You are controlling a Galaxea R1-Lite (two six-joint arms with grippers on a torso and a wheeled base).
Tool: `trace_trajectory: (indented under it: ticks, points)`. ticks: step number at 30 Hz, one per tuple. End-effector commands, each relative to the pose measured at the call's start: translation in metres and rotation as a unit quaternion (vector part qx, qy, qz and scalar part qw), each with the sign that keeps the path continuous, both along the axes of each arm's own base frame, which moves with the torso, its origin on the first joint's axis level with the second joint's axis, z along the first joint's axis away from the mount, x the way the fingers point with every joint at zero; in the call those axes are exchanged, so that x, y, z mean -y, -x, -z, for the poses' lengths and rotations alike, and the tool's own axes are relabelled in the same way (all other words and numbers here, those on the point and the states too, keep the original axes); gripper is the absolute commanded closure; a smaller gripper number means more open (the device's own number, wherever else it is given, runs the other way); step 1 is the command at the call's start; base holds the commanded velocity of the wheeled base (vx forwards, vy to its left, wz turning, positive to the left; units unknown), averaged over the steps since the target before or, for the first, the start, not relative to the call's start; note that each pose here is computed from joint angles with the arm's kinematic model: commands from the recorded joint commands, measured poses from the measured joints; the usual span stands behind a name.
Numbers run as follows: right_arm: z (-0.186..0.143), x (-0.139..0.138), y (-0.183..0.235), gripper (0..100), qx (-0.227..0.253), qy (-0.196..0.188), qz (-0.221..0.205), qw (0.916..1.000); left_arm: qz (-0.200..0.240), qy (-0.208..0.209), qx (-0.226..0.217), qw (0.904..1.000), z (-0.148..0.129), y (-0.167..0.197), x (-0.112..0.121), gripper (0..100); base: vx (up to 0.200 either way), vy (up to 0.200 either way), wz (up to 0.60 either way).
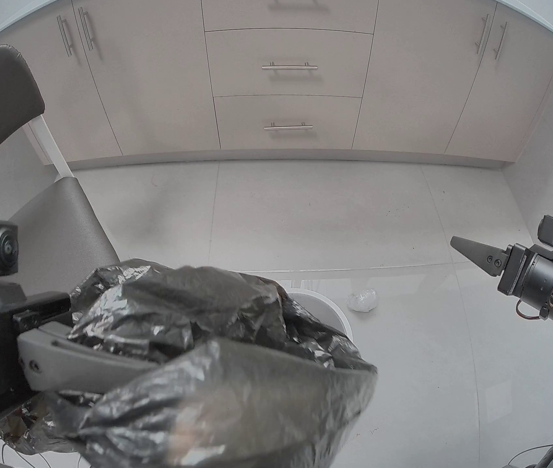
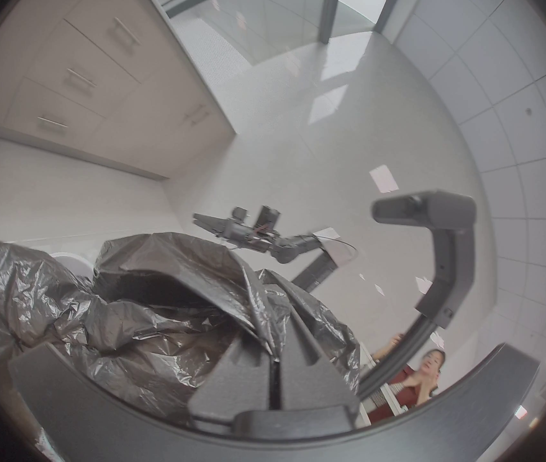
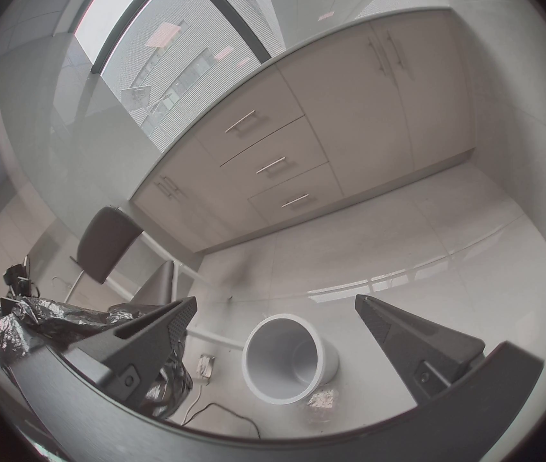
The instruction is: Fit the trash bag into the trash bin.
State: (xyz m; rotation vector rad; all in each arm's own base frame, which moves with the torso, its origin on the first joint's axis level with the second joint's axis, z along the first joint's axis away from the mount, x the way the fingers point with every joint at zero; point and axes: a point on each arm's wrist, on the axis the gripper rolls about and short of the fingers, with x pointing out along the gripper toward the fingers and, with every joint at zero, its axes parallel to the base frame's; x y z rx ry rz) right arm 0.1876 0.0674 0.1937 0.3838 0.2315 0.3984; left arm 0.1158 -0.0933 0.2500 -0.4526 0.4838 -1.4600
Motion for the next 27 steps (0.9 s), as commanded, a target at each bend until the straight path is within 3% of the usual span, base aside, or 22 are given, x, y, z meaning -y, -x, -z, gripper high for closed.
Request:
trace_trajectory:
  ticks: [1, 4, 9, 14, 19, 27]
  points:
    - [0.015, -0.005, -0.002, 0, -0.033, 0.0, -0.062, 0.9975, 0.061, 0.015, 0.02, 0.9978, -0.003, 0.015, -0.007, 100, 0.0, 0.0, 0.0]
    - [0.017, -0.008, 0.0, 0, -0.039, -0.002, -0.097, 0.9945, 0.097, 0.022, 0.032, 0.9945, -0.005, 0.016, -0.006, 100, 0.0, 0.0, 0.0]
    - [0.019, -0.014, 0.002, 0, -0.044, -0.002, -0.116, 0.9923, 0.163, 0.032, 0.052, 0.9848, -0.005, 0.014, 0.004, 100, 0.0, 0.0, 0.0]
    - [0.023, -0.022, 0.002, 0, -0.054, 0.001, -0.141, 0.9885, 0.188, 0.033, 0.064, 0.9795, -0.002, 0.01, 0.016, 100, 0.0, 0.0, 0.0]
    - [0.027, -0.05, -0.001, 0, -0.059, 0.016, -0.205, 0.977, 0.233, 0.029, 0.067, 0.9698, 0.004, 0.01, 0.035, 100, 0.0, 0.0, 0.0]
    - [0.041, -0.096, 0.007, 0, -0.074, 0.051, -0.292, 0.9521, 0.23, 0.02, 0.06, 0.9712, 0.012, -0.001, 0.044, 100, 0.0, 0.0, 0.0]
